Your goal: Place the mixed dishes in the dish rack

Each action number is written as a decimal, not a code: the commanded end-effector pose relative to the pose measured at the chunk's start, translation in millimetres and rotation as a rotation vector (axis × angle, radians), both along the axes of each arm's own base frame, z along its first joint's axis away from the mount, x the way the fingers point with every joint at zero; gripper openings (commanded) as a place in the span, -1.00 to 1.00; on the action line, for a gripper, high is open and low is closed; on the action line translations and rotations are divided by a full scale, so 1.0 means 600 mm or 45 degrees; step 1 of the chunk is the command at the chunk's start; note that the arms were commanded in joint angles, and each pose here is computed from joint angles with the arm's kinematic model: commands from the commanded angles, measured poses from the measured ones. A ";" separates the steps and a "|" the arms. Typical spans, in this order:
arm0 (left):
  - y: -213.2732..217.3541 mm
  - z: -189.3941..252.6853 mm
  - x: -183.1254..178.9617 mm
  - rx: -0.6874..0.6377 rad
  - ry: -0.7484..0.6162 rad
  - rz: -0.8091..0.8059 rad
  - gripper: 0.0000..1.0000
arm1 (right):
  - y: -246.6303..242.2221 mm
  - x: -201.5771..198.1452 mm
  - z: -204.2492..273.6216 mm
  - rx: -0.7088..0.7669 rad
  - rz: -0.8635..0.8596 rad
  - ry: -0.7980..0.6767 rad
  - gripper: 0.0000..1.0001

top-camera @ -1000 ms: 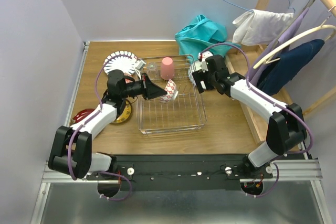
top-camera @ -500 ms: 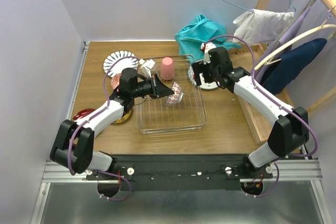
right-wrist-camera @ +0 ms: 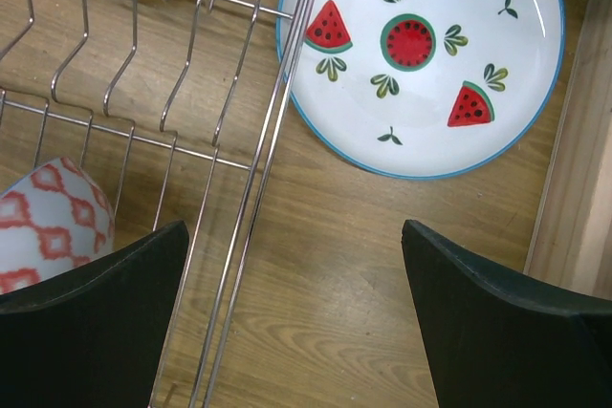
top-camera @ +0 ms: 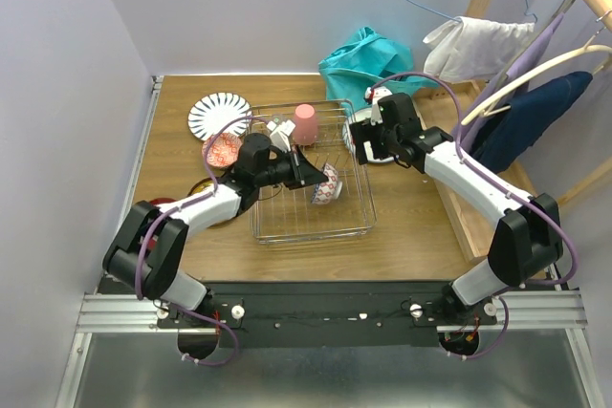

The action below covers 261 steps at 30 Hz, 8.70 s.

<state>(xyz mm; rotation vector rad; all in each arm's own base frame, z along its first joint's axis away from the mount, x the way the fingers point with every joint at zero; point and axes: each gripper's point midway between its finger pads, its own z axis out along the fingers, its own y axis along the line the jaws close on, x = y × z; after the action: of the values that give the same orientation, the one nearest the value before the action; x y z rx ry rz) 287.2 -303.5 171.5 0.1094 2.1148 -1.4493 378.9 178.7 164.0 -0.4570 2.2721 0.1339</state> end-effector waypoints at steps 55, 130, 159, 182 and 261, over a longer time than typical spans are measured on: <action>0.110 0.003 0.024 0.034 0.040 0.311 -0.05 | 0.027 0.017 -0.027 0.032 0.049 0.071 0.99; 0.378 0.173 0.083 0.384 -0.433 0.691 0.19 | 0.335 -0.244 0.137 0.598 0.875 0.188 -0.99; 0.383 0.109 0.080 0.523 -0.377 0.604 0.20 | 0.405 -0.161 0.071 1.362 0.448 0.374 -0.99; 0.352 0.026 0.096 0.519 -0.249 0.476 0.12 | 0.312 -0.168 -0.077 1.236 0.177 0.577 -0.99; 0.411 -0.134 0.200 1.257 -0.386 -0.294 0.18 | 0.210 -0.074 0.056 0.456 0.709 0.158 0.08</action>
<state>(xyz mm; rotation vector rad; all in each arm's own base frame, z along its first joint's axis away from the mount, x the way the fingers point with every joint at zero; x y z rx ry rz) 407.8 -64.3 110.3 0.8654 2.3403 -0.3551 335.1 298.3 190.1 -0.8636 2.1623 0.8222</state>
